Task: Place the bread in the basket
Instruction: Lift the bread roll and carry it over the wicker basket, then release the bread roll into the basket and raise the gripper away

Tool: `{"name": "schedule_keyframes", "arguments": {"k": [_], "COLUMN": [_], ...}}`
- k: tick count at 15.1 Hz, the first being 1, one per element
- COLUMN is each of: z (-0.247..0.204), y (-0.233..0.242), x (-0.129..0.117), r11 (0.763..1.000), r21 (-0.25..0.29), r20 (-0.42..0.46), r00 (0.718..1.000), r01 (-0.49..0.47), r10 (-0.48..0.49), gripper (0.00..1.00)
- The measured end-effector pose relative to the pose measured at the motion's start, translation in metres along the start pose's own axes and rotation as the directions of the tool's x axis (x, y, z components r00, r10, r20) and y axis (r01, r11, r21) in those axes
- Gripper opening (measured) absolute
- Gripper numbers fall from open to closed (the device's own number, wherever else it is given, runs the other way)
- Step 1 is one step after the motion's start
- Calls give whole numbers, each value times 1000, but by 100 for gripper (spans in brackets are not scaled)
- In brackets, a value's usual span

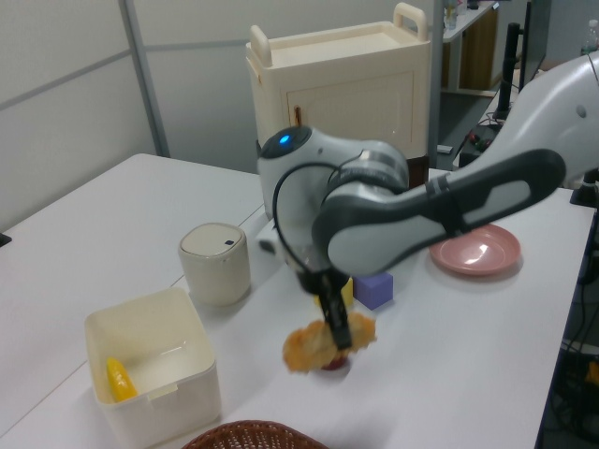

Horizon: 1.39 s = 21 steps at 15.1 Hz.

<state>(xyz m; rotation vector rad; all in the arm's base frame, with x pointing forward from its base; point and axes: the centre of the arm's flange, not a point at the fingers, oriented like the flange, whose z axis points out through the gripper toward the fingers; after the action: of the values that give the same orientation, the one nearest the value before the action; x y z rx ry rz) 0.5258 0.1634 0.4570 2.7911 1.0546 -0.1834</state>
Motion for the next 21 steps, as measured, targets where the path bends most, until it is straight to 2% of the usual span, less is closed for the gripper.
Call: {"name": "schedule_keyframes", "arguments": {"k": [5, 7, 10, 12, 15, 18, 21], "z": [-21, -30, -36, -35, -36, -44, -65], "y": [-113, -139, -167, -176, -175, -165, -118], "x": [42, 58, 82, 95, 107, 109, 102], "r11": [1000, 999, 999, 998, 994, 989, 973], "r21": [-8, -6, -2, 0, 8, 13, 24], "r20": [-39, -60, -80, -87, -105, -125, -158], "r00": [999, 998, 996, 994, 988, 981, 960], "r01": [-19, -32, -50, -60, -110, -146, -228], "r10": [18, 31, 50, 59, 110, 146, 229], "gripper": [48, 48, 54, 69, 99, 100, 100]}}
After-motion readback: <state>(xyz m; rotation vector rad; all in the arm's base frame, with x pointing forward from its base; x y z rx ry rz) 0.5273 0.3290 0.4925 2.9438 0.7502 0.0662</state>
